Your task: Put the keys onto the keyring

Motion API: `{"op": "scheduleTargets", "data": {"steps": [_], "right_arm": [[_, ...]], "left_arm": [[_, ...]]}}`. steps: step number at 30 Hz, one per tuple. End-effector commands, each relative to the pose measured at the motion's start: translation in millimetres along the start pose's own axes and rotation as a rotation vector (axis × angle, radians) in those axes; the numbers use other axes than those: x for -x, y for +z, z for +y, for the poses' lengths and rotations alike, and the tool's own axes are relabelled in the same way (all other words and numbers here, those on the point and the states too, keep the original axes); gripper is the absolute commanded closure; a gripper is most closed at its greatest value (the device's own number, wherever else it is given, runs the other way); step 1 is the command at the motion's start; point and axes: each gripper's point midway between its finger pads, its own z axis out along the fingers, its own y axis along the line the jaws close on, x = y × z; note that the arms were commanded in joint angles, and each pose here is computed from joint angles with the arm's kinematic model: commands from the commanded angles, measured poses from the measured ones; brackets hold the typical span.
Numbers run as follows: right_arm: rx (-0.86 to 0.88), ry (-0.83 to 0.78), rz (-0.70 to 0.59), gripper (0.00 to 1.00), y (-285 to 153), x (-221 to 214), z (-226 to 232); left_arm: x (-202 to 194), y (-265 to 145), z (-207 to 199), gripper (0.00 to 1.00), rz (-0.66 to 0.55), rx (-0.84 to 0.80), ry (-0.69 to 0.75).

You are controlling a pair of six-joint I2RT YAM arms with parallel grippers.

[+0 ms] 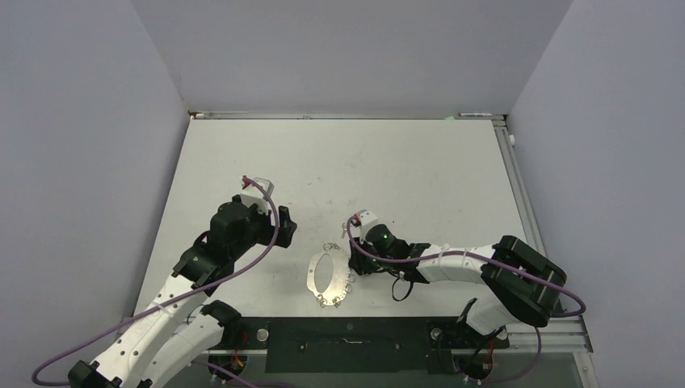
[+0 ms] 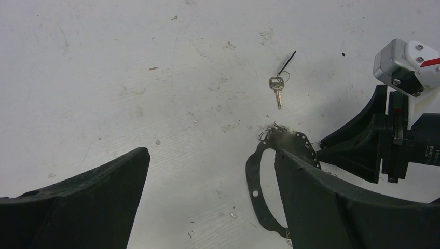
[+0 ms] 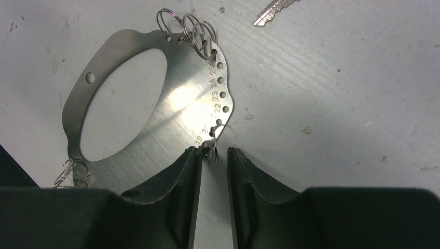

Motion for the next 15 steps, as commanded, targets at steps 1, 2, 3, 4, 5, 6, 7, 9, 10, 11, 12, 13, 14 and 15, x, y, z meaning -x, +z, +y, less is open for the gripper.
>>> {"op": "scheduleTargets", "data": {"steps": [1, 2, 3, 4, 5, 6, 7, 9, 10, 11, 12, 13, 14, 15], "right_arm": [[0.026, -0.007, -0.036, 0.77, 2.5, 8.5, 4.8], [0.029, -0.008, -0.037, 0.83, 2.6, 8.9, 5.3], [0.028, -0.011, -0.036, 0.9, 2.5, 8.5, 5.2], [0.029, -0.012, -0.036, 0.93, 2.2, 9.0, 5.2], [0.033, -0.018, -0.038, 0.95, 1.4, 9.9, 6.0], [0.04, -0.025, -0.042, 0.95, 0.5, 11.5, 7.6], [0.044, -0.031, -0.044, 0.95, -0.8, 12.8, 8.6], [0.058, -0.056, -0.055, 0.95, -4.4, 17.9, 11.9], [0.067, -0.072, -0.063, 0.95, -6.6, 21.6, 14.1], [0.074, -0.09, -0.071, 0.95, -9.1, 25.4, 15.9], [0.081, -0.107, -0.076, 0.95, -11.5, 28.7, 17.5], [0.089, -0.128, -0.083, 0.95, -14.4, 32.9, 19.8], [0.098, -0.146, -0.085, 0.95, -17.3, 35.9, 22.2], [0.105, -0.163, -0.094, 0.95, -20.6, 41.0, 24.7]], "left_arm": [[24.8, -2.5, -6.3, 0.13, -0.073, -0.028, 0.003], [25.0, -2.4, -6.6, 0.14, -0.074, -0.03, 0.004], [24.3, -2.1, -6.5, 0.14, -0.071, -0.029, 0.005], [24.6, -2.1, -6.3, 0.15, -0.071, -0.028, 0.004], [25.0, -2.2, -6.5, 0.16, -0.072, -0.03, 0.005], [25.2, -2.6, -6.9, 0.16, -0.073, -0.032, 0.006], [25.3, -2.9, -7.9, 0.17, -0.073, -0.038, 0.007], [27.1, -4.1, -11.8, 0.17, -0.081, -0.06, 0.01], [27.3, -4.9, -13.7, 0.17, -0.084, -0.073, 0.012], [28.3, -6.4, -18.9, 0.18, -0.091, -0.104, 0.018], [30.0, -8.3, -23.9, 0.19, -0.102, -0.134, 0.023], [32.6, -10.2, -29.7, 0.19, -0.12, -0.169, 0.028], [33.0, -12.1, -35.0, 0.2, -0.135, -0.202, 0.031], [36.0, -14.9, -40.1, 0.21, -0.158, -0.234, 0.034]]}}
